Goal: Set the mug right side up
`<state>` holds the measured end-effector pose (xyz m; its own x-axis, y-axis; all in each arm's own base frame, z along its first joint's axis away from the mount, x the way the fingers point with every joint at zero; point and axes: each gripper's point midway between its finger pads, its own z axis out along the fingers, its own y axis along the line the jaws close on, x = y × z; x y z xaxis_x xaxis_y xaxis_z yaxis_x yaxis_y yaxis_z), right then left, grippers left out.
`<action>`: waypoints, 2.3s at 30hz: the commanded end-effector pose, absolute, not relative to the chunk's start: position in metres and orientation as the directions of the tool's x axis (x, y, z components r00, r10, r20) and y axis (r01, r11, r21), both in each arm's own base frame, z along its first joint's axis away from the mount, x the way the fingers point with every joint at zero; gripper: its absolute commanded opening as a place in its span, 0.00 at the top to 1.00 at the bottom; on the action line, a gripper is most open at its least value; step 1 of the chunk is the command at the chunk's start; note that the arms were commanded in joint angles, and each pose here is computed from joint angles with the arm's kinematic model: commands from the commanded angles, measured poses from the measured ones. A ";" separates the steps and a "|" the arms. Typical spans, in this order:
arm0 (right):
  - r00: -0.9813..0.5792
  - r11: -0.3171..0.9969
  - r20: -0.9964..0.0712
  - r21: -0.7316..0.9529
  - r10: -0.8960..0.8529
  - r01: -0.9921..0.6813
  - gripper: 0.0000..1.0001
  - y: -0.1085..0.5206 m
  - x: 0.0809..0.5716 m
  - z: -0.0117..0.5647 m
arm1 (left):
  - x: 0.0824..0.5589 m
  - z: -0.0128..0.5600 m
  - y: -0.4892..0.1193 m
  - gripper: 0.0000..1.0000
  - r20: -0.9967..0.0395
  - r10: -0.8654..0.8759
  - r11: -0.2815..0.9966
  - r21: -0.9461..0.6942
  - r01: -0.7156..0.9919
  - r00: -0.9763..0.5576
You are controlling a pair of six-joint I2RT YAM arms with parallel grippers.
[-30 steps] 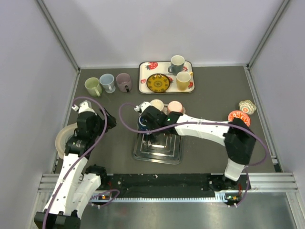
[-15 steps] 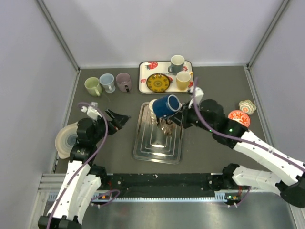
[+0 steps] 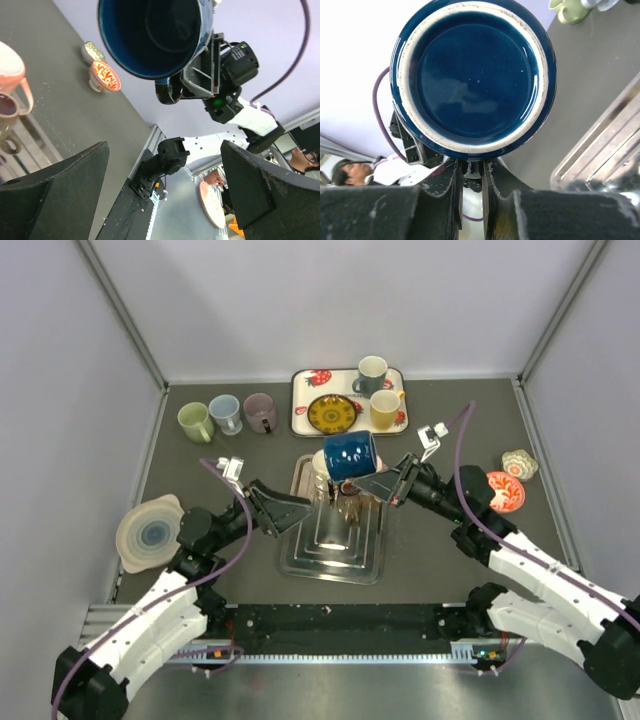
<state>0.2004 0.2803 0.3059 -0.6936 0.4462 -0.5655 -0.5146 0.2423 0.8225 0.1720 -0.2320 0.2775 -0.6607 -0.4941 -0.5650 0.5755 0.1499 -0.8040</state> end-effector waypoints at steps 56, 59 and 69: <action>-0.677 -0.010 -0.638 0.725 0.367 -0.688 1.00 0.287 0.151 0.324 | 0.186 0.392 -0.297 0.70 -0.430 -0.597 -0.240 -0.710 0.662 -0.678; -0.674 -0.013 -0.643 0.720 0.363 -0.694 1.00 0.287 0.149 0.326 | 0.185 0.392 -0.297 0.87 -0.431 -0.591 -0.252 -0.704 0.664 -0.681; -0.621 0.095 -0.727 0.668 0.292 -0.738 1.00 0.294 0.149 0.317 | 0.190 0.375 -0.307 1.00 -0.537 -0.531 -0.093 -0.732 0.675 -0.655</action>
<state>0.1818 0.2804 0.3260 -0.6465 0.4707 -0.6004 -0.6396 0.0947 0.7629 0.1826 -0.3129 0.3298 -0.7521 -0.4669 -0.4651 0.5821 -0.1397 -0.8011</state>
